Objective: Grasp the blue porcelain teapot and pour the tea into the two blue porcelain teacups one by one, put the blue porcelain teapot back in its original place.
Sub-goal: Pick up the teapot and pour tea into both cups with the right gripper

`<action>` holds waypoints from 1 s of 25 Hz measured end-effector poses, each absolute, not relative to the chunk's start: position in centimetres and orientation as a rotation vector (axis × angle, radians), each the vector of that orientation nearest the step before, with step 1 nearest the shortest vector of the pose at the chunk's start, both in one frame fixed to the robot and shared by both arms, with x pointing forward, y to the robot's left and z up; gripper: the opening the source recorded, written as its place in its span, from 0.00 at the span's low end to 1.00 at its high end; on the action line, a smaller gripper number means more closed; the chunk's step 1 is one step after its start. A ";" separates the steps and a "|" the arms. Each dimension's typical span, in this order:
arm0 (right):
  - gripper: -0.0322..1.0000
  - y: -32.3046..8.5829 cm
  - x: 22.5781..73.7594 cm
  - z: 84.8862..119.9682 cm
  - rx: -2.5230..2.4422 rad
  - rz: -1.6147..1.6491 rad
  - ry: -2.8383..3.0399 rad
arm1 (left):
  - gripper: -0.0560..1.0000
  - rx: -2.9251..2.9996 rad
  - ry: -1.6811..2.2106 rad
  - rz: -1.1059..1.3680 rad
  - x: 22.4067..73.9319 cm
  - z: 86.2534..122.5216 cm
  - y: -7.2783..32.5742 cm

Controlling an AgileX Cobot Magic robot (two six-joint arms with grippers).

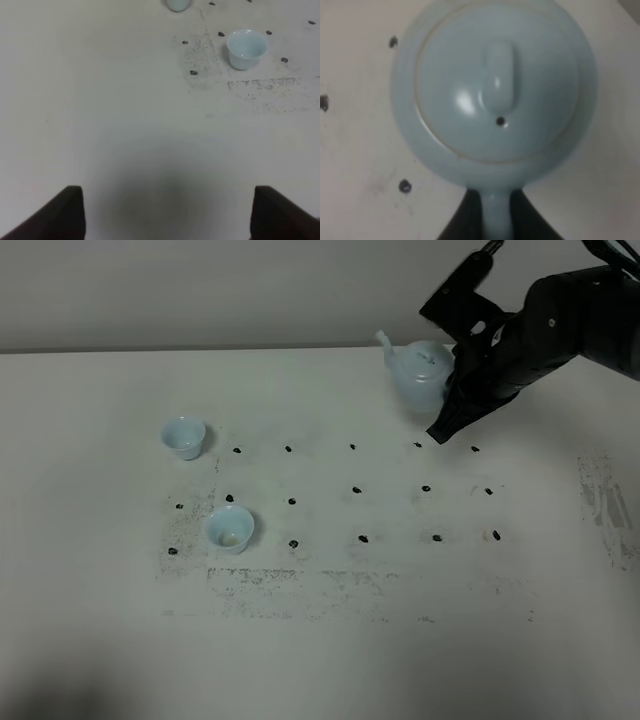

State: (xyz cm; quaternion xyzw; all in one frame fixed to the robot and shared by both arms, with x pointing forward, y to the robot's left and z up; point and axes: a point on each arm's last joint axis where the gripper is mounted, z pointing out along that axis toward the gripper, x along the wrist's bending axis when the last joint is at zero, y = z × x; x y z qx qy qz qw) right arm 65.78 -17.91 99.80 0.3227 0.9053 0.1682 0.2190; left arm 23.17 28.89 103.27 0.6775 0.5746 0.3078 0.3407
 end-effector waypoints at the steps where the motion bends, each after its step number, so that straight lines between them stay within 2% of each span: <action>1: 0.07 -17.3 66.3 99.9 0.833 0.462 2.514 | 0.67 1.763 1.495 0.801 23.2 103.3 28.9; 13: 0.07 -7.9 70.9 99.4 0.073 0.375 2.521 | 0.67 1.763 1.495 0.801 23.2 103.3 28.9; 25: 0.07 -3.2 70.9 97.6 -0.275 0.353 2.385 | 0.67 1.763 1.495 0.801 23.2 103.3 28.9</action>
